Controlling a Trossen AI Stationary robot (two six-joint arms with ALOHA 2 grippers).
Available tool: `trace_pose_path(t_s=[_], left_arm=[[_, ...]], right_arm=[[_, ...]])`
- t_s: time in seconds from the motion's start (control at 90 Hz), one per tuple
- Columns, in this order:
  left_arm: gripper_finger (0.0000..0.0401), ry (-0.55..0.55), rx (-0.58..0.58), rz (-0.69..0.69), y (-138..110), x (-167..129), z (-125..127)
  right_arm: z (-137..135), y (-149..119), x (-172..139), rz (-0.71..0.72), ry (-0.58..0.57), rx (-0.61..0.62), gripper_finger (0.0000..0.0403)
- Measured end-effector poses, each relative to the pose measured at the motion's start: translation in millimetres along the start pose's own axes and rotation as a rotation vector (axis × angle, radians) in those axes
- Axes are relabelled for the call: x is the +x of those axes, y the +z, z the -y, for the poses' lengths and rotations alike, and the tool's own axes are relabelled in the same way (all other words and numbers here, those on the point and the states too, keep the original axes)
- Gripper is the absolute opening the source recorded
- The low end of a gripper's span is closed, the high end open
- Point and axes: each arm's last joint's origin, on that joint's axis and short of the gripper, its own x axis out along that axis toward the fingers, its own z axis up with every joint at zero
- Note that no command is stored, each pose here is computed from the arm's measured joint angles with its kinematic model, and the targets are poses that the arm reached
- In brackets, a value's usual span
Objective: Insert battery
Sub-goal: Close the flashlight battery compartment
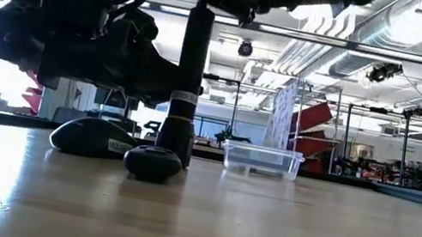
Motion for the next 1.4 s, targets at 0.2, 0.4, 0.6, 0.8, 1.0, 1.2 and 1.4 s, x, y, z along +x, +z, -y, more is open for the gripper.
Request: trace_pose_path(t_s=[0.2, 0.4, 0.6, 0.8, 1.0, 1.2, 1.4], left_arm=[[0.0143, 0.01, 0.011, 0.0, 0, 0, 0], [0.0143, 0.018, 0.008, 0.002, 0, 0, -1], [0.0143, 0.012, 0.018, 0.002, 0, 1, 0], [0.0143, 0.0, 0.034, 0.003, 0, 1, 0], [0.0143, -0.042, 0.047, 0.02, 3, 5, 0], [0.0143, -0.069, 0.078, 0.05, 11, 20, -2], [0.0145, -0.036, 0.094, 0.068, 14, 25, -4]], right_arm=[[4, -10, 12, 0.017, 0.07, 0.044, 0.0133], [4, -12, 11, -0.007, 0.061, 0.058, 0.0133], [6, -15, 10, -0.045, 0.07, 0.062, 0.0133], [10, -16, 9, -0.044, 0.112, 0.027, 0.0133], [13, -18, 7, -0.044, 0.183, -0.005, 0.0133], [17, -22, 5, -0.063, 0.221, 0.009, 0.0133], [23, -25, 2, -0.087, 0.241, 0.039, 0.0133]])
